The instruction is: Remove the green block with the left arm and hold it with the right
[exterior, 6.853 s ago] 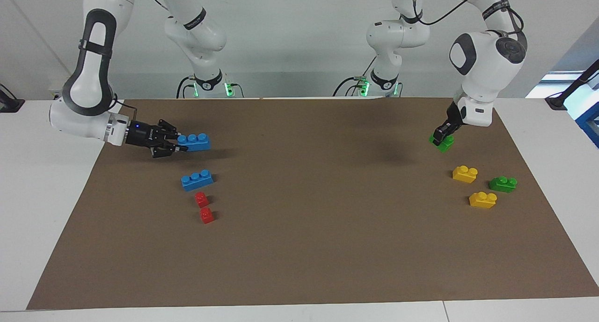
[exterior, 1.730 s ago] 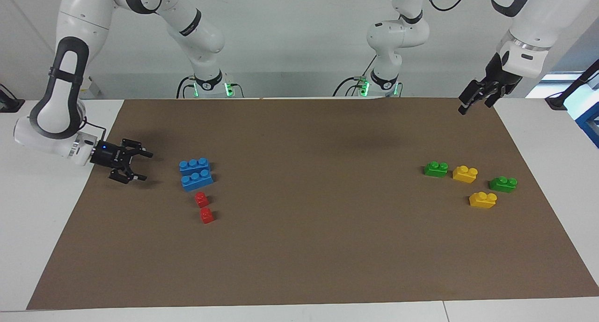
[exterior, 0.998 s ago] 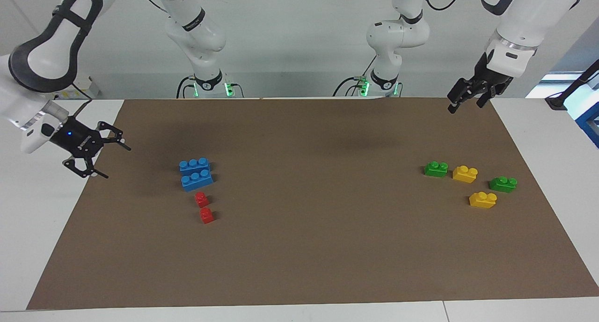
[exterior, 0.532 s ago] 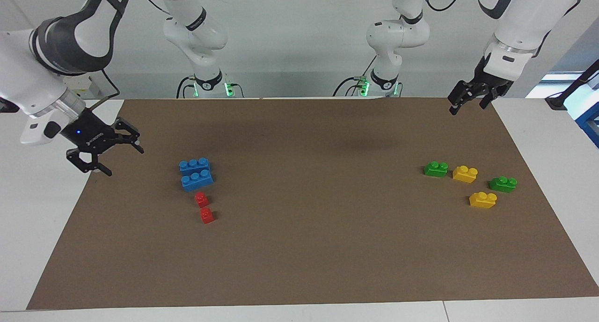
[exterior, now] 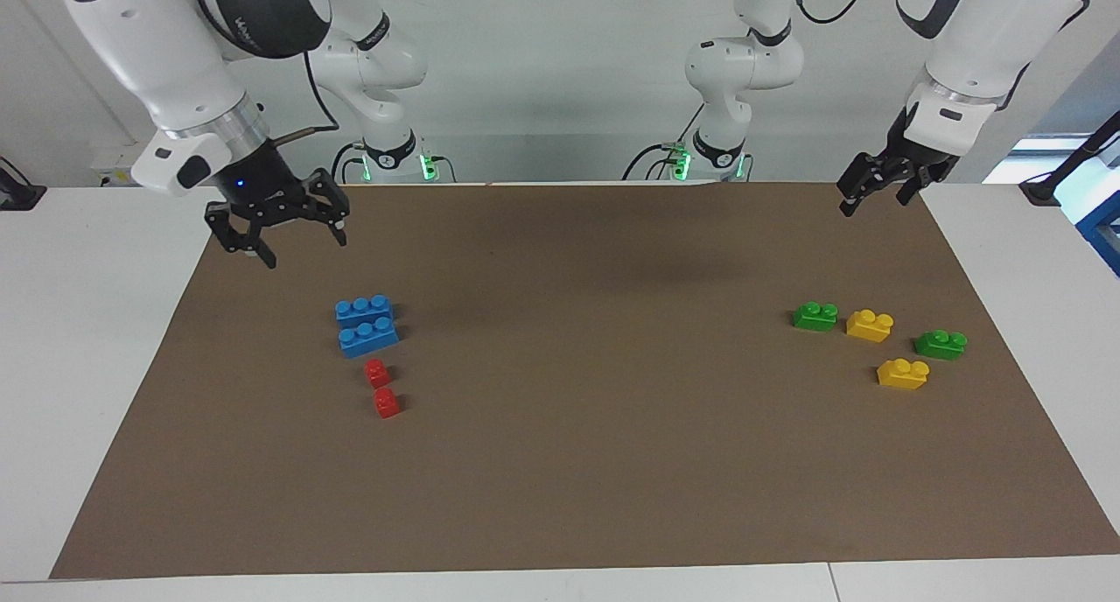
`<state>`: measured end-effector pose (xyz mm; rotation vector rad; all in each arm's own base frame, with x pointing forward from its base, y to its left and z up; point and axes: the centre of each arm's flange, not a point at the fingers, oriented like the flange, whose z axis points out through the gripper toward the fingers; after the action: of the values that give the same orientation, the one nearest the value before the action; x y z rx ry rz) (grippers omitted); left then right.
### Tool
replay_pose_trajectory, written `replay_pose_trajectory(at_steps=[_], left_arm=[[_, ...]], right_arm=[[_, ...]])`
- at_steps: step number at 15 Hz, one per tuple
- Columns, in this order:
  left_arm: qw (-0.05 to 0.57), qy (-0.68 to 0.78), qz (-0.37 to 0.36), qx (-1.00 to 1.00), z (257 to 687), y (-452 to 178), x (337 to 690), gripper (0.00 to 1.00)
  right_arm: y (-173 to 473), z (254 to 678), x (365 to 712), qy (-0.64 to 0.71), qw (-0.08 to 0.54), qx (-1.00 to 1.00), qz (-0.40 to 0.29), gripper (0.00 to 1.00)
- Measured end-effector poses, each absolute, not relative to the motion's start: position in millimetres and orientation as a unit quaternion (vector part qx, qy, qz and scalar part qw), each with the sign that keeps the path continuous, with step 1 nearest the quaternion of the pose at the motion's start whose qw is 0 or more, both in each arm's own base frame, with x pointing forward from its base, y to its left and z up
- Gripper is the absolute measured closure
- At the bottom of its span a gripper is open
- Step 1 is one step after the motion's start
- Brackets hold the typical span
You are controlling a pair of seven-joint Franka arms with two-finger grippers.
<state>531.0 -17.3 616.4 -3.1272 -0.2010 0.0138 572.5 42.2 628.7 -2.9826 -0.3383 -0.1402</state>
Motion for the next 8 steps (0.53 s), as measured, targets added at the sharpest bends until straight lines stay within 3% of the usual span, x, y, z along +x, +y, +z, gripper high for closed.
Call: replay_pose_trajectory(at_steps=[5,8], left_arm=[[0.003,-0.063,0.011,-0.998,615,-18,530,0.0],[0.002,-0.062,0.011,-0.998,615,-18,530,0.0]], right_arm=[[36,681,516,-0.088,0.051,-0.995,-0.022,0.0],[32,689,506,-0.081,0.041,-0.996,-0.02,0.0]])
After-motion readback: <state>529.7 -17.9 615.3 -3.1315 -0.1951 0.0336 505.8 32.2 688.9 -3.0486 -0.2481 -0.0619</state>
